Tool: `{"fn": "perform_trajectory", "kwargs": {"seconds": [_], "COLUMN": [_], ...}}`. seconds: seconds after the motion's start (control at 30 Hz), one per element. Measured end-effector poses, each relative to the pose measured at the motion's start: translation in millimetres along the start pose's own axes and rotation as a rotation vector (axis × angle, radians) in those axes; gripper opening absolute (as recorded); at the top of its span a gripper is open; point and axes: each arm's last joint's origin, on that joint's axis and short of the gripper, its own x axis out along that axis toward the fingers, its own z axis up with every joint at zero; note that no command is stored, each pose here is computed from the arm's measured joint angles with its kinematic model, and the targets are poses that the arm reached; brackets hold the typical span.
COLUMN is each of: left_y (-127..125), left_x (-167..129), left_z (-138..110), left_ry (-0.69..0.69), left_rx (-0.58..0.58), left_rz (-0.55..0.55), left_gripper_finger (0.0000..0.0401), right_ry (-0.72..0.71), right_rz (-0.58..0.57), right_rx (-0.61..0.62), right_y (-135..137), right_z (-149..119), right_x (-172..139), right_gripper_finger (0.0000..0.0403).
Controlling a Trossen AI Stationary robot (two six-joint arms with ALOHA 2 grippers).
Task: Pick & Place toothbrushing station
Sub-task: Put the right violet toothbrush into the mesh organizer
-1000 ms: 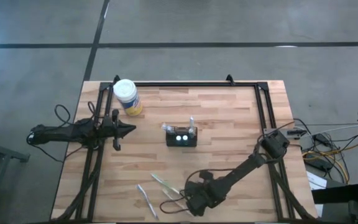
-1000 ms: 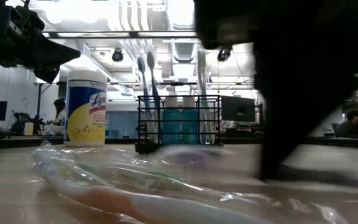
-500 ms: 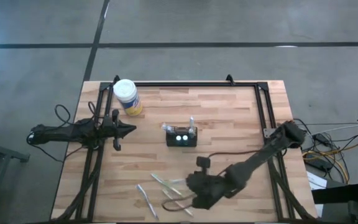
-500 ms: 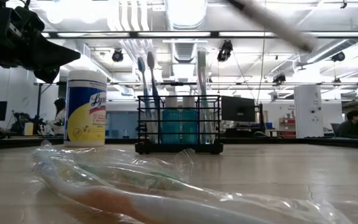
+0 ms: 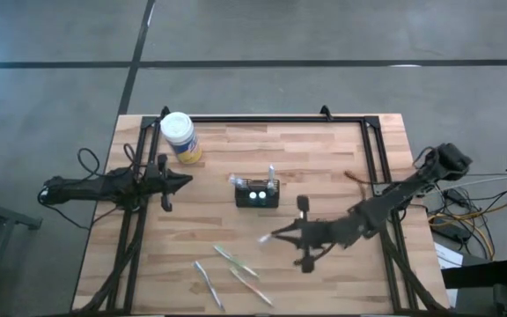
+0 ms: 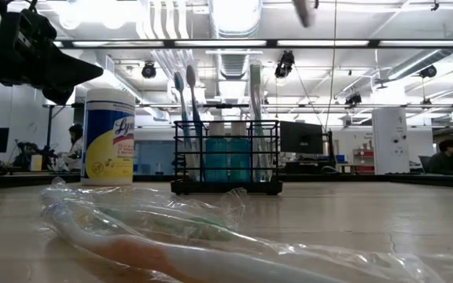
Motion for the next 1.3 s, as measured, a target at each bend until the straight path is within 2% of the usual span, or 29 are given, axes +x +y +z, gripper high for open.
{"fn": "perform_trajectory", "kwargs": {"seconds": [0.1, 0.23, 0.3, 0.5, 0.6, 0.73, 0.87, 1.13, 1.3], "left_y": [0.2, 0.9, 0.9, 0.8, 0.8, 0.8, 0.8, 0.7, 0.7], "left_x": [0.0, 0.0, 0.0, 0.0, 0.0, 0.0, 0.0, 0.0, 0.0], "left_z": [0.2, 2.2, 2.8, 3.0, 2.9, 2.9, 3.7, 4.0, 4.1], "left_ry": [-0.002, -0.026, -0.031, -0.033, -0.033, -0.033, -0.041, -0.044, -0.045], "left_rx": [0.011, 0.033, 0.033, 0.027, 0.029, 0.032, 0.033, 0.024, 0.022], "left_rz": [0.008, 0.037, 0.039, 0.038, 0.038, 0.038, 0.038, 0.037, 0.037], "left_gripper_finger": [0.0012, 0.0012, 0.0012, 0.0012, 0.0012, 0.0012, 0.0012, 0.0012, 0.0012], "right_ry": [-0.111, -0.18, -0.245, -0.361, -0.337, -0.37, -0.375, -0.389, -0.341], "right_rz": [0.015, -0.075, -0.122, -0.094, -0.098, -0.024, 0.021, -0.002, -0.019], "right_rx": [-0.029, -0.028, -0.002, 0.049, 0.043, -0.002, -0.043, -0.044, -0.023], "right_y": [-14.9, -45.5, -62.9, -93.6, -95.8, -94.2, -93.8, -97.3, -100.7], "right_z": [-23.9, -58.3, -67.9, -82.3, -86.7, -82.4, -91.6, -101.9, -120.8], "right_x": [-6.1, -12.3, -16.2, -22.6, -17.7, -11.6, -8.2, 0.3, 12.3], "right_gripper_finger": [0.0021, 0.0021, 0.0022, 0.0022, 0.002, 0.001, 0.0008, 0.0008, 0.0008]}}
